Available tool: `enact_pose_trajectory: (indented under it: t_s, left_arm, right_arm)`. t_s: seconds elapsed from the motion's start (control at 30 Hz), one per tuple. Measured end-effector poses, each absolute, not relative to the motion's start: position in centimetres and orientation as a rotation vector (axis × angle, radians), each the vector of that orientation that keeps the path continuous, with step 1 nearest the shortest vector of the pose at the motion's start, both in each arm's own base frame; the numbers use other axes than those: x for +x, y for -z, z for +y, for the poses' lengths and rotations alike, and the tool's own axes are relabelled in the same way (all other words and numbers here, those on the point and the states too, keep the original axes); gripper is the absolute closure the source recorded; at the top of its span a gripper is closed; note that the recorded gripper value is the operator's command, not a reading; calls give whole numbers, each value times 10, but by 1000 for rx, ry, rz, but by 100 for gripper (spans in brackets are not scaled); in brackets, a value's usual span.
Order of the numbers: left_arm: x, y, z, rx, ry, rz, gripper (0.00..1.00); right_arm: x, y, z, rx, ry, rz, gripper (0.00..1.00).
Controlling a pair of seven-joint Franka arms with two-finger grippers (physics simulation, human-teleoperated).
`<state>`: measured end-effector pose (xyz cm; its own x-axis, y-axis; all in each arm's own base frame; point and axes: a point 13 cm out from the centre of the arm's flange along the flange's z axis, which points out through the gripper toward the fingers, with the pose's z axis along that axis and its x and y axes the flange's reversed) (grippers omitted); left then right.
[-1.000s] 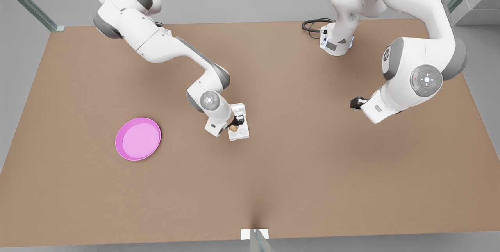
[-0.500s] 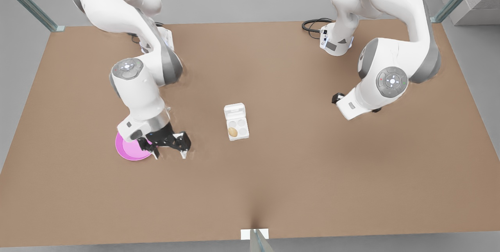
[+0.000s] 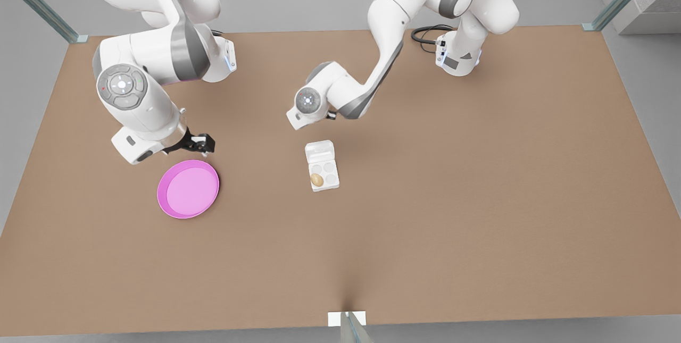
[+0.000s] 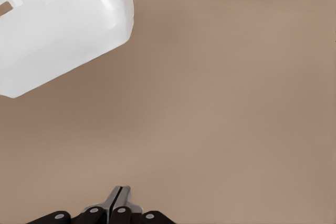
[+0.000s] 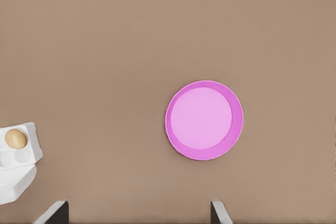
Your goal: Pack egg into the box and close the box lid
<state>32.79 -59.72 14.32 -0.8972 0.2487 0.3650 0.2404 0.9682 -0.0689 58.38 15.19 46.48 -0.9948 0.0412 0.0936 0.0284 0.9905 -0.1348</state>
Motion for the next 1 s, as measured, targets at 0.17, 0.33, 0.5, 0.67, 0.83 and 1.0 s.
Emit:
enact_pose_trajectory:
  t_s: [0.17, 0.33, 0.5, 0.67, 0.83, 1.0]
  left_arm:
    - [372, -112, -616, -130, -96, -2919, 79]
    - [403, -104, -616, 60, -138, -2993, 79]
    - [422, -110, -614, 199, -161, -3022, 79]
    - [435, -114, -609, 306, -165, -3031, 79]
    - [456, -118, -595, 413, -157, -3045, 79]
    - [531, -190, -558, 596, -249, -3033, 79]
  right_arm:
    - [584, -471, 143, -22, -206, -3032, 0]
    - [583, -469, 143, 20, -210, -3020, 0]
    - [585, -471, 142, 47, -206, -3028, 0]
    - [592, -473, 128, 32, -194, -3042, 0]
    - [597, -473, 133, 56, -173, -3059, 0]
    - [604, -474, 121, 32, -136, -3075, 0]
